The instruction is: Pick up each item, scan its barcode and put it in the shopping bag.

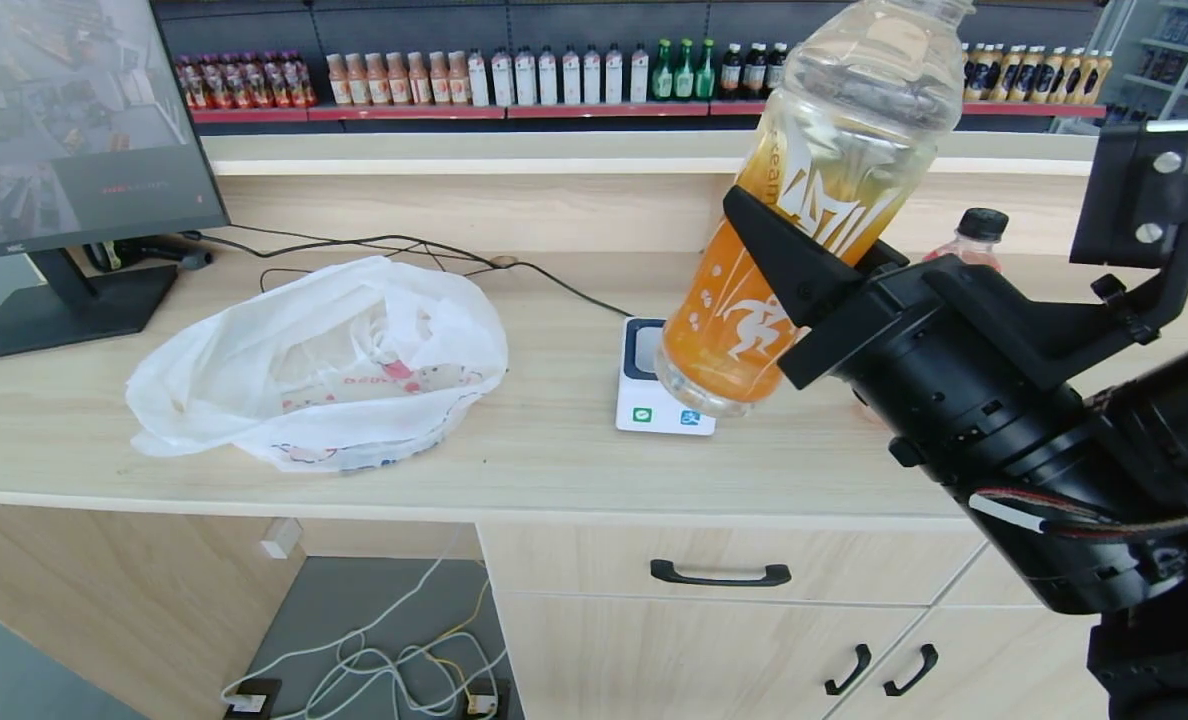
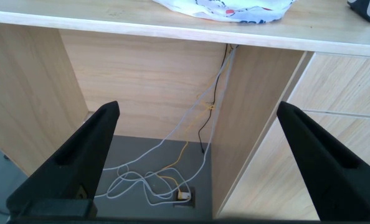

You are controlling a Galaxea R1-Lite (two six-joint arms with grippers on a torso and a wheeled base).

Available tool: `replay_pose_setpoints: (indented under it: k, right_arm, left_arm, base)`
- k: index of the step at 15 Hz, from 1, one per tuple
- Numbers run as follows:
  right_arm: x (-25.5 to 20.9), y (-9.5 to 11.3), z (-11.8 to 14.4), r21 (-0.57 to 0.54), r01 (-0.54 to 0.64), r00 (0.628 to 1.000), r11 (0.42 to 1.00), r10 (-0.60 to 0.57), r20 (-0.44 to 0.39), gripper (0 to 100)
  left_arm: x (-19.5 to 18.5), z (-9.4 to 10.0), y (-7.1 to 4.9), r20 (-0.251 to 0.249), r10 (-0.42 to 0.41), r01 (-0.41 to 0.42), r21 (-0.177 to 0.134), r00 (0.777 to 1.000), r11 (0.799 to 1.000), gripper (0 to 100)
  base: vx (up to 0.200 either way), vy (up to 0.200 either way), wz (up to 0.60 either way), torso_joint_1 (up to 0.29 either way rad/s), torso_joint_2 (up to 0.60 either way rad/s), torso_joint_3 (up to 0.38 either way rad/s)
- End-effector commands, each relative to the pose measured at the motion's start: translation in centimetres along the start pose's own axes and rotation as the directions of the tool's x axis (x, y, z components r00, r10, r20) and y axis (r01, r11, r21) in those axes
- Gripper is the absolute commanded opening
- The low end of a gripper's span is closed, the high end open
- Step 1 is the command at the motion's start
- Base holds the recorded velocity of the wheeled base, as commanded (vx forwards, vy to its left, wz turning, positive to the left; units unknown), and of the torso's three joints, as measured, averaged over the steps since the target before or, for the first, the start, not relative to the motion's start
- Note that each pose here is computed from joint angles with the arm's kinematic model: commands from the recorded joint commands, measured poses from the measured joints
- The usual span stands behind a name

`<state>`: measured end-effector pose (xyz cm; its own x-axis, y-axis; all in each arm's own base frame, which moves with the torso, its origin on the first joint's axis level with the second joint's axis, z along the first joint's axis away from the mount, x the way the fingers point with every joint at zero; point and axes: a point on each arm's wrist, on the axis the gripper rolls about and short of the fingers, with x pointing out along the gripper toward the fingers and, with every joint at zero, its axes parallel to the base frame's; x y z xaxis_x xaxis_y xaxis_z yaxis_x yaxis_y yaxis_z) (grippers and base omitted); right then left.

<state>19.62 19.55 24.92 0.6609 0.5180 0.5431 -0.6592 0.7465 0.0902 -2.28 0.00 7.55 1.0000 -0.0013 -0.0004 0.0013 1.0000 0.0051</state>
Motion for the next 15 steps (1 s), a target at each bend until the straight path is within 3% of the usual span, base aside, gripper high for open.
replay_pose_setpoints:
  k: [1,15]
  right_arm:
    - [-0.02,-0.03,-0.09,0.0,0.001,1.0,1.0,-0.001,-0.003,0]
    - [0.3,-0.28,-0.63,-0.005,0.009,1.0,1.0,-0.009,-0.011,0]
  left_arm:
    - [0.0,0.0,0.0,0.0,0.0,0.0,-0.001,1.0,1.0,100]
    - [0.0,0.0,0.0,0.0,0.0,0.0,-0.001,1.0,1.0,100]
  base:
    - [0.0,0.2,0.0,0.002,0.0,0.012]
    - [0.0,0.2,0.0,0.002,0.0,0.003]
